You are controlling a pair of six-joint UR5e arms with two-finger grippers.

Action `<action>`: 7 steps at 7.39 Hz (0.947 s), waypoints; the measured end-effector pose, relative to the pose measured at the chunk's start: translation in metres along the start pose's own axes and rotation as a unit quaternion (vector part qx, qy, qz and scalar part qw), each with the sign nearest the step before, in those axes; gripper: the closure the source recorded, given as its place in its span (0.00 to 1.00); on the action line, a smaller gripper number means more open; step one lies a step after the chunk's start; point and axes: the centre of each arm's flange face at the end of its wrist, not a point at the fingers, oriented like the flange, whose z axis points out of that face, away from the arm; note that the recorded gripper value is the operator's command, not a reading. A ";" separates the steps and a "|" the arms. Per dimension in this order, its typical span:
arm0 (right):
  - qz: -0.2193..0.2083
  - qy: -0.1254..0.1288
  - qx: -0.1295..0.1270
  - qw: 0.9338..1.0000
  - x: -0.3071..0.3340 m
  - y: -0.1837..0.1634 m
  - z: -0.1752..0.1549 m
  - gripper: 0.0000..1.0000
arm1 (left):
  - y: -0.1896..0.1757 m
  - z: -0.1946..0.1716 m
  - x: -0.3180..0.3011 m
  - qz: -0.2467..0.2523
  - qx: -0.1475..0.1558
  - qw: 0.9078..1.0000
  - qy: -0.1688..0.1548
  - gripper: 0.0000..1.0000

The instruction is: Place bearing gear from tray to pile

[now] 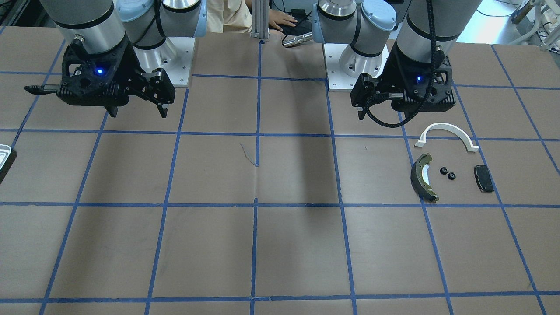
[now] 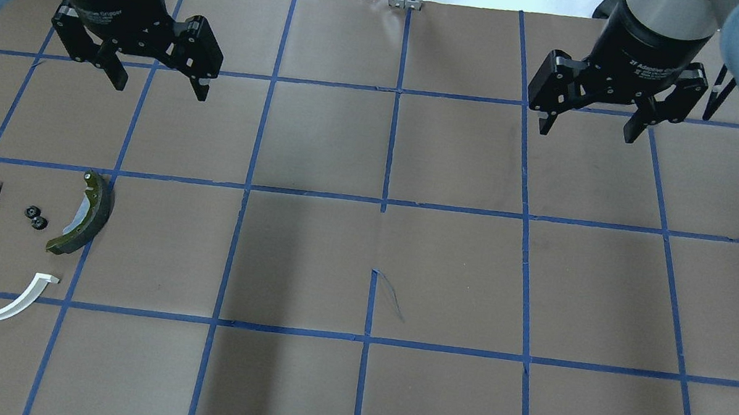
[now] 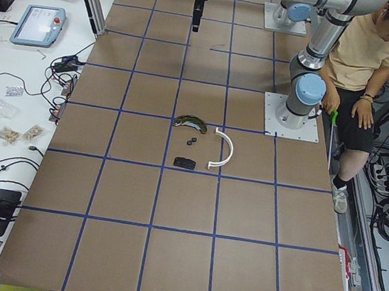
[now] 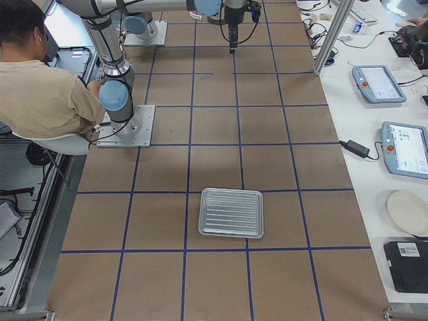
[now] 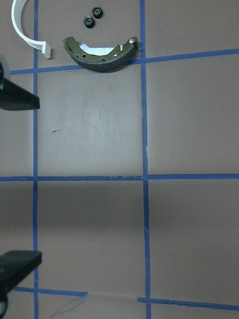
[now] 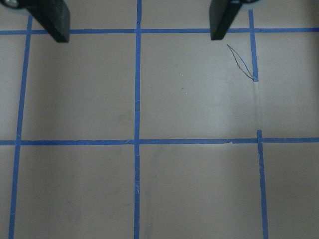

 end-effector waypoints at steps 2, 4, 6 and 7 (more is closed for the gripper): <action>0.002 0.002 0.000 1.000 0.001 0.000 0.000 0.00 | 0.003 -0.005 0.000 -0.023 -0.029 0.999 0.006 0.00; 0.004 0.002 -0.001 1.000 0.001 0.000 0.000 0.00 | 0.005 -0.005 0.000 -0.010 -0.049 0.999 0.006 0.00; 0.005 0.002 0.000 1.000 0.002 -0.001 0.000 0.00 | 0.007 -0.003 0.001 -0.005 -0.053 0.999 0.010 0.00; 0.005 0.002 0.000 1.000 0.002 -0.001 0.000 0.00 | 0.008 -0.004 0.001 -0.005 -0.052 0.999 0.010 0.00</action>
